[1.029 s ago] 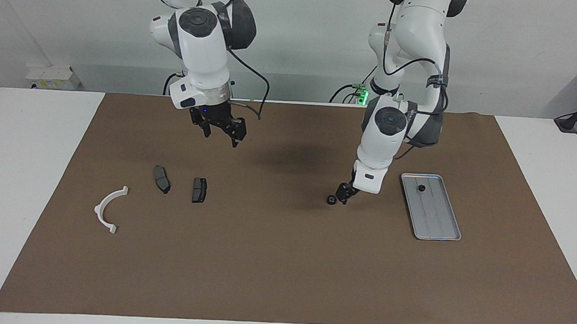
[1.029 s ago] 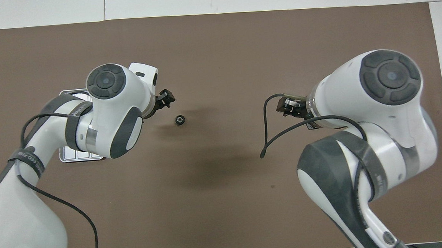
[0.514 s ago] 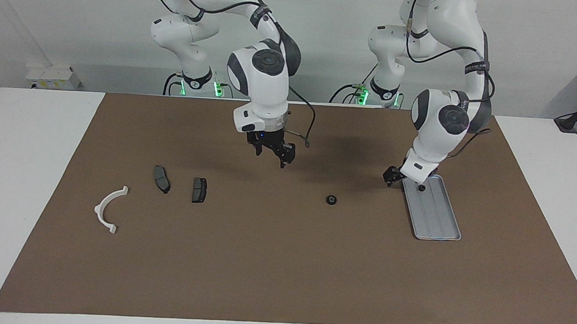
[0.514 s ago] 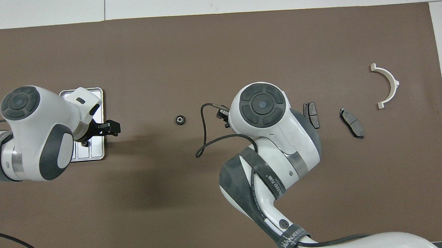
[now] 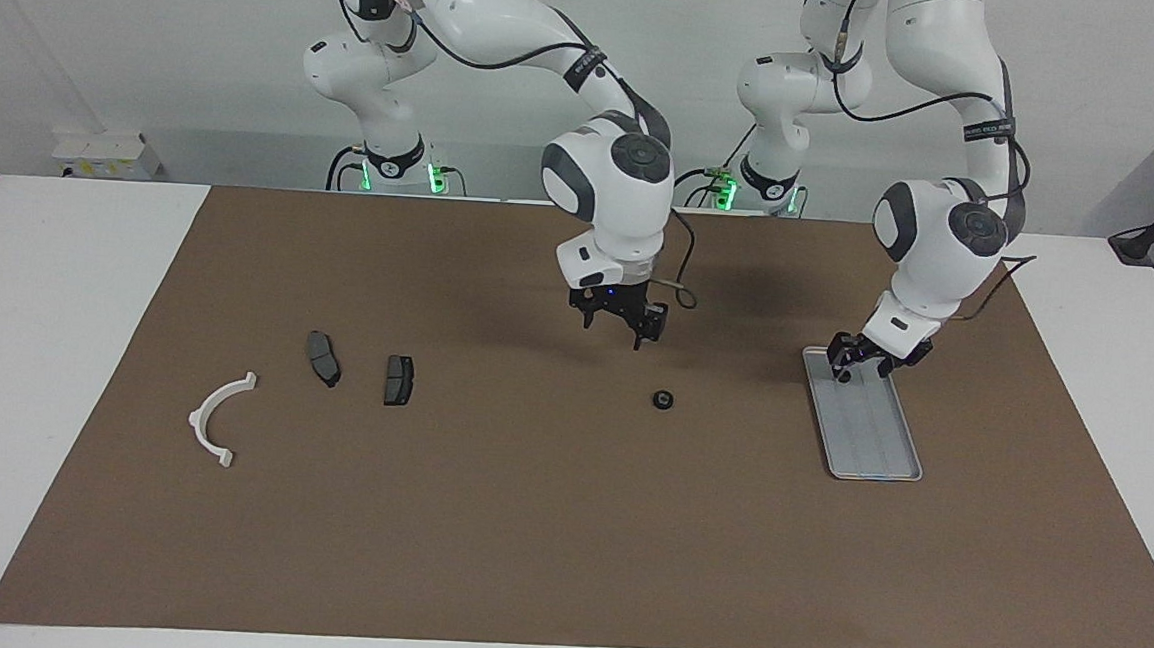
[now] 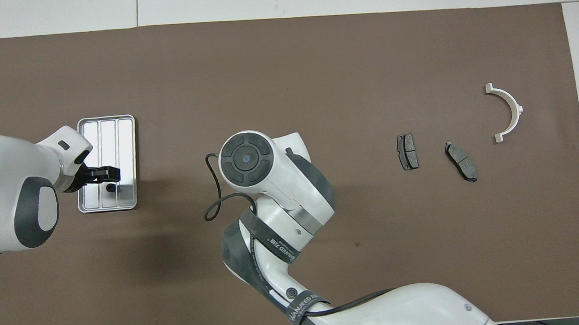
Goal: Place bearing gear from tray to pile
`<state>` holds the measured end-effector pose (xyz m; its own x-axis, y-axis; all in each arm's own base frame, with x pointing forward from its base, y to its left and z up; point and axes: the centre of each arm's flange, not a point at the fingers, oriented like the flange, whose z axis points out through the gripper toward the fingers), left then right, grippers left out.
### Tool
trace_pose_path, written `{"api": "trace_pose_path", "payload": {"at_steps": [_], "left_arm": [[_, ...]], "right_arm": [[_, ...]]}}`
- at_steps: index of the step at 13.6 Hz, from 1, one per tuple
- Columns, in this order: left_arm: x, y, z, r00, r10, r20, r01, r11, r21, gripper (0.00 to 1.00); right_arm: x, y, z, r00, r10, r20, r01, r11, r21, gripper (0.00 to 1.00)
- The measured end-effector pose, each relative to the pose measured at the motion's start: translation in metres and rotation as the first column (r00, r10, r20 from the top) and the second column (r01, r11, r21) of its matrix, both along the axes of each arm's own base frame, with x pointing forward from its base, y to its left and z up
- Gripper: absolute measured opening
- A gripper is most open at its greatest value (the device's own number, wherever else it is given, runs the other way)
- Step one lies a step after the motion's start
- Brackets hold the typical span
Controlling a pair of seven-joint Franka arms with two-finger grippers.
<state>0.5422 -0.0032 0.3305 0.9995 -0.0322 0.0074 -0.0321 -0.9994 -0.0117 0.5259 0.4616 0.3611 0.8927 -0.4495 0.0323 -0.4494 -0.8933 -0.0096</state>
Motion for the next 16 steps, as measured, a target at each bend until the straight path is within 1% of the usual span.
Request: {"api": "trace_pose_path", "payload": {"at_steps": [1, 2, 3, 7, 8, 9, 10, 11, 12, 13, 14, 15, 16], "left_arm": [[0.000, 0.002, -0.003, 1.000, 0.004, -0.001, -0.004, 1.000, 0.000, 0.78], [0.001, 0.004, -0.005, 1.000, 0.009, -0.001, -0.009, 1.000, -0.001, 0.72], [0.000, 0.005, -0.007, 1.000, 0.011, -0.004, -0.011, 1.000, -0.001, 0.62], [-0.009, 0.003, -0.021, 0.999, 0.045, -0.007, -0.045, 0.999, -0.002, 0.60], [-0.010, 0.002, -0.023, 0.999, 0.054, -0.007, -0.054, 0.999, -0.002, 0.59], [-0.011, 0.001, -0.024, 0.998, 0.058, -0.007, -0.058, 0.998, -0.002, 0.60], [-0.011, 0.000, -0.024, 0.998, 0.061, -0.006, -0.061, 0.998, -0.003, 0.60], [-0.012, 0.000, -0.025, 0.998, 0.062, -0.006, -0.062, 0.998, -0.003, 0.58], [-0.012, 0.000, -0.025, 0.998, 0.063, -0.006, -0.063, 0.998, -0.003, 0.52], [-0.013, 0.000, -0.026, 0.998, 0.063, -0.008, -0.063, 0.998, -0.003, 0.50], [-0.013, 0.000, -0.027, 0.998, 0.064, -0.010, -0.064, 0.998, -0.002, 0.53], [-0.014, 0.000, -0.028, 0.998, 0.065, -0.011, -0.065, 0.998, -0.002, 0.53], [-0.015, 0.000, -0.029, 0.998, 0.065, -0.014, -0.065, 0.998, -0.002, 0.51]], "right_arm": [[0.004, 0.007, -0.010, 1.000, -0.002, -0.004, 0.002, 1.000, -0.006, 0.89], [0.011, 0.011, -0.017, 1.000, -0.009, -0.005, 0.009, 1.000, -0.008, 0.90], [0.017, 0.017, -0.020, 1.000, -0.015, -0.004, 0.015, 1.000, -0.007, 0.90], [0.028, 0.043, -0.020, 1.000, -0.009, 0.003, 0.009, 1.000, -0.001, 0.90], [0.030, 0.047, -0.024, 1.000, -0.008, 0.000, 0.008, 1.000, -0.004, 0.91], [0.032, 0.050, -0.029, 1.000, -0.007, -0.003, 0.007, 1.000, -0.008, 0.90], [0.033, 0.053, -0.036, 1.000, -0.005, -0.005, 0.004, 1.000, -0.010, 0.90], [0.033, 0.057, -0.043, 1.000, -0.001, -0.008, 0.001, 1.000, -0.013, 0.90], [0.033, 0.060, -0.051, 1.000, 0.001, -0.011, -0.002, 1.000, -0.017, 0.90], [0.033, 0.064, -0.059, 1.000, 0.000, -0.012, -0.001, 1.000, -0.020, 0.90], [0.034, 0.068, -0.067, 1.000, -0.005, -0.013, 0.005, 1.000, -0.022, 0.91], [0.034, 0.071, -0.072, 1.000, -0.008, -0.012, 0.008, 1.000, -0.022, 0.90], [0.035, 0.073, -0.077, 1.000, -0.008, -0.012, 0.008, 1.000, -0.024, 0.90]]}}
